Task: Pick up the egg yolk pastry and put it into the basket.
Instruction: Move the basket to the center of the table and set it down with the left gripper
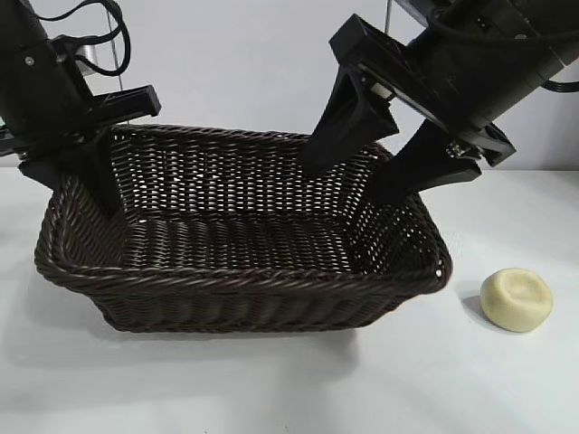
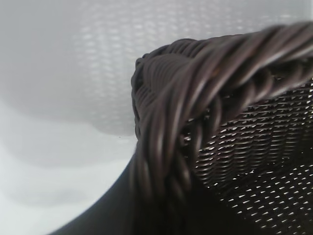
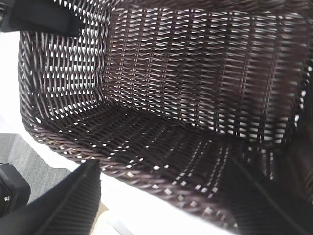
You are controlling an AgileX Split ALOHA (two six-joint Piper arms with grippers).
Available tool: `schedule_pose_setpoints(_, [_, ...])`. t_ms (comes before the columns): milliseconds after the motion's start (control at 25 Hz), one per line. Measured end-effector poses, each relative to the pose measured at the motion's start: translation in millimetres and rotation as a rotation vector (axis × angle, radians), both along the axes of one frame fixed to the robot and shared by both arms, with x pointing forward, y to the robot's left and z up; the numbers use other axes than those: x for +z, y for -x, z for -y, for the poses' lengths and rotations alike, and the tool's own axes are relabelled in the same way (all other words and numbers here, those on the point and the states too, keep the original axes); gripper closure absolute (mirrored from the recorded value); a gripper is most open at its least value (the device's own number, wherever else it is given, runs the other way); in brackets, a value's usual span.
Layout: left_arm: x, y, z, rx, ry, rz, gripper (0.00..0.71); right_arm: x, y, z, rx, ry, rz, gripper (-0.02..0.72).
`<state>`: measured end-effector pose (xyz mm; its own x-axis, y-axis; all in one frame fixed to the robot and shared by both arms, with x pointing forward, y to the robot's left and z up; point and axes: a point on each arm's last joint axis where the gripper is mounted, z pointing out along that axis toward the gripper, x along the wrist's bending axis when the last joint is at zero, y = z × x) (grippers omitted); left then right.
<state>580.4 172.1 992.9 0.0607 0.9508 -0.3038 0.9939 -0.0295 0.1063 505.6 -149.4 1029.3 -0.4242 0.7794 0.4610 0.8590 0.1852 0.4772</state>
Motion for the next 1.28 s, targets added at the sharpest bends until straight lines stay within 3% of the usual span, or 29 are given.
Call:
schedule_pose_setpoints(440, [-28,-4,4.3,-0.059,0.001,-0.088,0.609,0,0,0,0.001,0.001,0.0,0.185])
schedule_pose_setpoints(920, [-37,-9,6.8,-0.078,0.013,-0.067,0.602,0,0,0,0.001,0.002,0.0,0.185])
schedule_pose_setpoints(1080, [-36,-11,7.8,-0.071,0.023,-0.056,0.46,0,0,0,0.0,0.002,-0.001,0.185])
schedule_pose_setpoints(1280, [-35,-11,8.5,-0.066,0.032,-0.054,0.18,0,0,0,0.0,0.002,-0.001,0.185])
